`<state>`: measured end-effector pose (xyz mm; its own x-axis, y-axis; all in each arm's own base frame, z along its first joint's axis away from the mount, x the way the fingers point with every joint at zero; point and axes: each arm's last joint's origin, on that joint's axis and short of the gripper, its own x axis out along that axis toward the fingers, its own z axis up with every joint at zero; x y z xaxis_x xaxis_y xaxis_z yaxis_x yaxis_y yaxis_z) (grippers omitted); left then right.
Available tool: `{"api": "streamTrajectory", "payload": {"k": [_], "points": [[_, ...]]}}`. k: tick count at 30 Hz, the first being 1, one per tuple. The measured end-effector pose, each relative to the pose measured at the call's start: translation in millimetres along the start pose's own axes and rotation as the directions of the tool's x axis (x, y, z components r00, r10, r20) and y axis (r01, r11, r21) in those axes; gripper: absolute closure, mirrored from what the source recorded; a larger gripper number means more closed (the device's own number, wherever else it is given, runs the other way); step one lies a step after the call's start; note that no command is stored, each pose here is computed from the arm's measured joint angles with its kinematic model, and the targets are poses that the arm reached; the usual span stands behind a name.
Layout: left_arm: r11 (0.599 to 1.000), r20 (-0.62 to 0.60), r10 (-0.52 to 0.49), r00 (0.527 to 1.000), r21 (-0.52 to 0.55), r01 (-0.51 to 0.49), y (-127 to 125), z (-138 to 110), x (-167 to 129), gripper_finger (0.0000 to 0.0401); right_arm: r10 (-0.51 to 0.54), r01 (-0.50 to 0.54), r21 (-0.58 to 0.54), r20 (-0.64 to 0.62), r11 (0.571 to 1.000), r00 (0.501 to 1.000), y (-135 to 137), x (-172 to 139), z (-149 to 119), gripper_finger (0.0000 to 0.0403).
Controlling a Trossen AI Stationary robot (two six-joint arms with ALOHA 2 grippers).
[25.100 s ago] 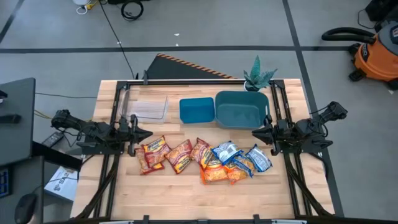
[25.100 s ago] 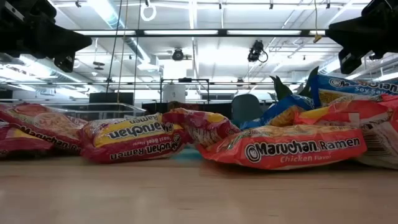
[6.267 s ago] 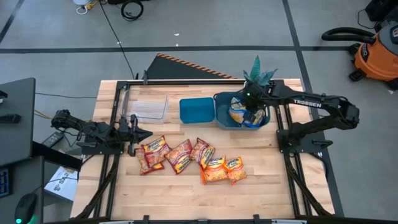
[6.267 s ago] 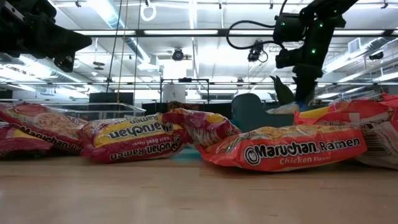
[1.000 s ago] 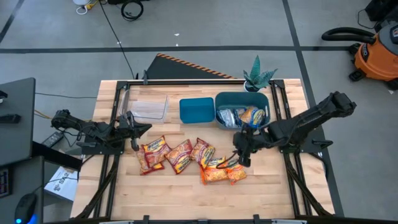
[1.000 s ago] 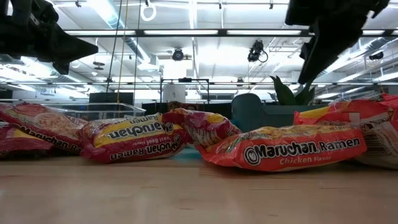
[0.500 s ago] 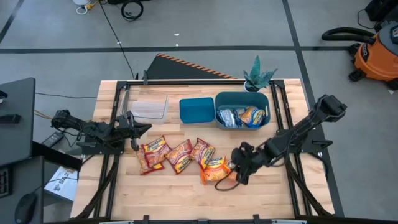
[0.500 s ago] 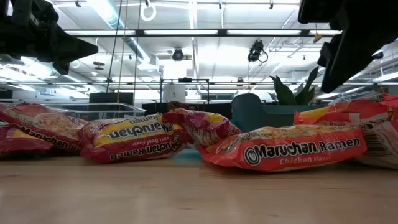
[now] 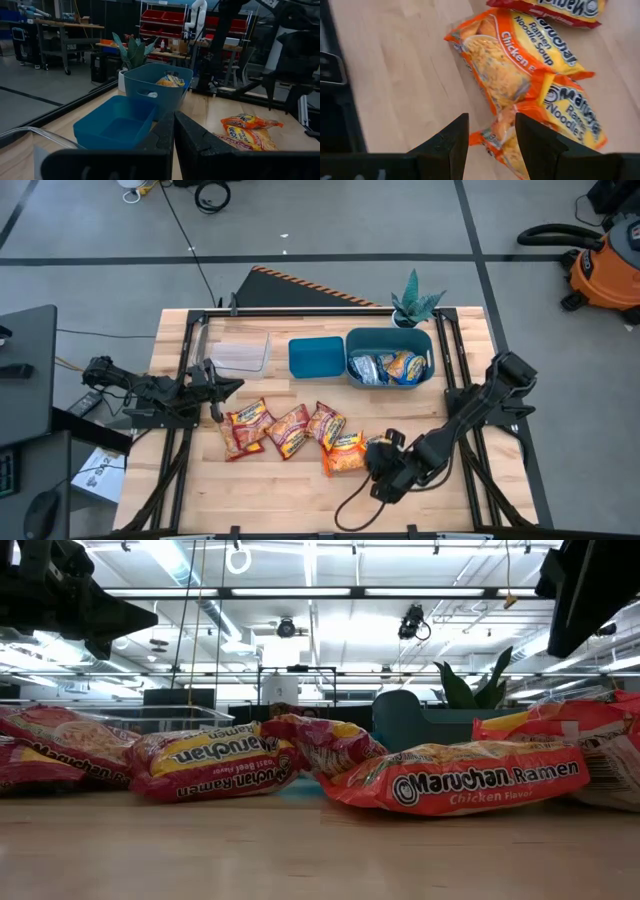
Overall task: Sort Maruchan noodles
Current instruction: Put the orange noodle pack into the blue bin
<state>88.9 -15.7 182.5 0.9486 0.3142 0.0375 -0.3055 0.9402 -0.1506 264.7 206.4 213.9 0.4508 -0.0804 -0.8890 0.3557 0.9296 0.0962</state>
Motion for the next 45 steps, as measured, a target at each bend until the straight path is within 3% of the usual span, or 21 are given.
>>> {"api": "streamTrajectory", "payload": {"k": [12,16,22,28,31,34,38,45], "points": [[1.0,0.0,0.0,1.0,0.0,0.0,0.0,-0.1,0.0,0.0385,-0.063,0.065,-0.148,0.021,0.987,0.998,0.5,17.5,7.5,0.0205],[1.0,0.0,0.0,1.0,0.0,0.0,0.0,0.1,0.0,0.0385,-0.105,0.099,-0.176,-0.022,0.979,0.994,-1.5,14.4,-1.6,0.0201],[1.0,0.0,0.0,1.0,-0.001,0.0,0.0,0.1,0.0,0.0385,-0.119,0.128,-0.239,0.053,0.962,0.992,9.9,4.1,-22.2,0.02],[1.0,0.0,0.0,1.0,-0.001,0.0,0.0,0.0,0.0,0.0385,-0.108,0.154,-0.349,0.148,0.924,0.983,22.1,-8.1,-45.8,0.0202],[1.0,0.001,-0.001,1.0,-0.001,0.001,0.0,0.1,0.0,0.0385,-0.107,0.17,-0.428,0.168,0.888,0.98,23.6,-9.9,-49.2,0.0203],[1.0,0.001,0.0,1.0,-0.001,0.0,0.0,0.1,0.0,0.0385,-0.117,0.193,-0.435,0.194,0.88,0.974,22.9,-9.5,-47.5,0.0199],[1.0,0.001,0.0,1.0,-0.001,0.0,0.0,0.1,0.0,0.0385,-0.119,0.187,-0.452,0.175,0.872,0.977,17.6,0.3,-51.4,0.0178],[1.0,0.0,0.0,1.0,-0.001,0.0,0.0,0.1,0.0,0.0385,-0.033,0.107,-0.477,0.16,0.872,0.987,12.0,23.9,-66.6,0.0137]]}}
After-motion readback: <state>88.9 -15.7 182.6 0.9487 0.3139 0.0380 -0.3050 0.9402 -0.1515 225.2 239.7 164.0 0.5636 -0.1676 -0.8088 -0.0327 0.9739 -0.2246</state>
